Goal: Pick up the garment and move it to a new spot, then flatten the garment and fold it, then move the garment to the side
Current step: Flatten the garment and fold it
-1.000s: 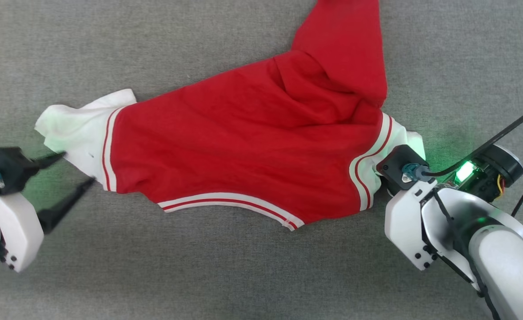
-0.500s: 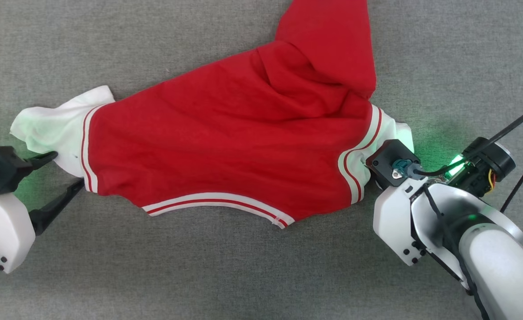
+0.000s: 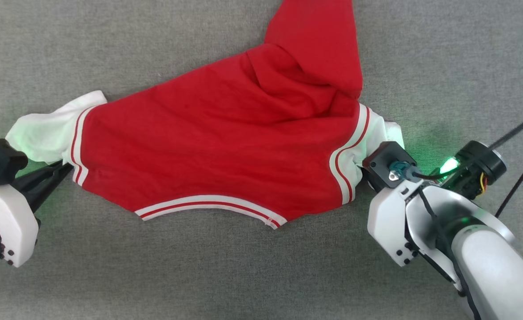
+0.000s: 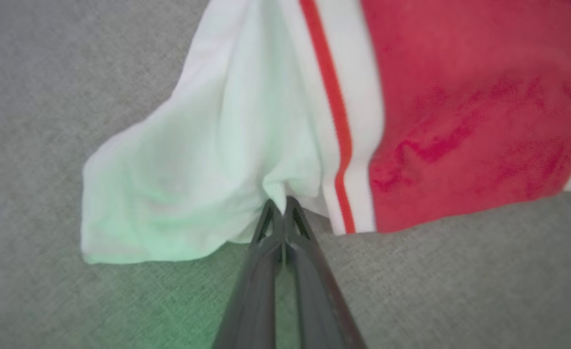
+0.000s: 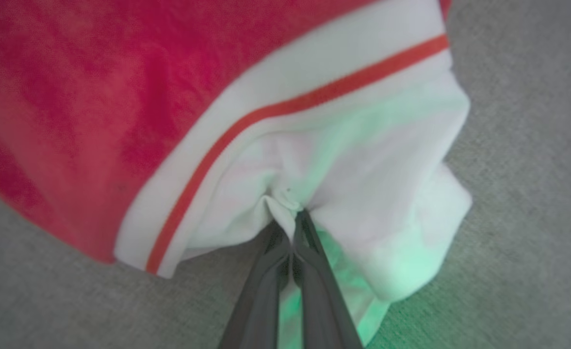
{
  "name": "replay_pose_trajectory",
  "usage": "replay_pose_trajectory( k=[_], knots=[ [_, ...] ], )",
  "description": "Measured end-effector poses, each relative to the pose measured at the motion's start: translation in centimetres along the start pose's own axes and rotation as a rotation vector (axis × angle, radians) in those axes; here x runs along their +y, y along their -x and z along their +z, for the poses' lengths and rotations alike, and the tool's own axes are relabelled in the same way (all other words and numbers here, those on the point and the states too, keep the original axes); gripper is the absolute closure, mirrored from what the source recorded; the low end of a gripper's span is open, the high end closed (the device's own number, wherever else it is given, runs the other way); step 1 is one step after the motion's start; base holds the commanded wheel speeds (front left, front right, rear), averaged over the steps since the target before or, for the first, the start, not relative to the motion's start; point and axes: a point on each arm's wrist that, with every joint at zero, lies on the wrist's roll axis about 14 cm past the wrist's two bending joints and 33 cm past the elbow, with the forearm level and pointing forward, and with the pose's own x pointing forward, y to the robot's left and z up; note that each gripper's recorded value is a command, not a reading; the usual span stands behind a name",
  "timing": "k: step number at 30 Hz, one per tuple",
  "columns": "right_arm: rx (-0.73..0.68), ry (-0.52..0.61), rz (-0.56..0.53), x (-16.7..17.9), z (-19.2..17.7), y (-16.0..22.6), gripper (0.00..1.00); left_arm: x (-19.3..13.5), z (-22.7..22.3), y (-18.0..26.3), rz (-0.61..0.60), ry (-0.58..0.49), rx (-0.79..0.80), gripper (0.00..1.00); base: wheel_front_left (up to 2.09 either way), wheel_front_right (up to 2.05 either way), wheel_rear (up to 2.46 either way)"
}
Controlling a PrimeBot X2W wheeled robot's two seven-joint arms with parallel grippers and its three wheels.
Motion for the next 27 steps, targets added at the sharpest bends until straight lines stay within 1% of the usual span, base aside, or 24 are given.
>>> replay_pose_trajectory(
  k=[3,6,9,10,11,12,13,15,17,19,23,27],
  knots=[
    [-0.033,-0.01,-0.017,-0.3,0.3,0.7,1.0,-0.1,0.8,0.5,0.008,0.035,-0.041,1.0,0.0,0.0,0.0],
    [-0.096,-0.025,-0.047,-0.9,1.0,1.8,1.0,-0.5,2.3,1.1,0.009,0.08,-0.122,1.0,0.0,0.0,0.0],
    [-0.2,-0.046,-0.144,-3.5,2.7,4.0,1.0,-1.1,4.3,2.1,0.003,0.128,-0.227,1.0,0.0,0.0,0.0],
    [-0.244,-0.052,-0.173,-4.1,3.5,4.9,1.0,-1.1,4.9,2.6,0.008,0.129,-0.255,1.0,0.0,0.0,0.0],
    [-0.28,-0.056,-0.2,-4.7,4.1,5.7,1.0,-1.2,5.7,3.0,0.007,0.149,-0.29,1.0,0.0,0.0,0.0],
    [-0.317,-0.067,-0.223,-5.1,4.8,6.6,1.0,-1.3,6.7,3.5,0.004,0.19,-0.327,1.0,0.0,0.0,0.0],
    [-0.385,-0.089,-0.267,-6.0,5.8,8.3,1.0,-1.7,9.4,4.4,-0.013,0.242,-0.416,1.0,0.0,0.0,0.0],
    [-0.447,-0.099,-0.299,-6.6,6.9,9.8,1.0,-1.7,13.7,6.1,-0.029,0.292,-0.554,1.0,0.0,0.0,0.0],
    [-0.53,-0.112,-0.326,-7.2,8.5,11.5,1.0,-1.6,17.0,8.0,-0.047,0.332,-0.669,1.0,0.0,0.0,0.0],
    [-0.598,-0.129,-0.343,-7.6,9.8,12.7,1.0,-1.7,19.3,9.6,-0.068,0.374,-0.76,1.0,0.0,0.0,0.0],
    [-0.68,-0.169,-0.377,-8.9,11.5,13.7,1.0,-0.8,21.8,11.3,-0.072,0.442,-0.884,1.0,0.0,0.0,0.0],
    [-0.745,-0.252,-0.391,-10.5,13.7,12.6,1.0,1.7,21.4,10.3,-0.016,0.51,-0.898,1.0,0.0,0.0,0.0]
  ],
)
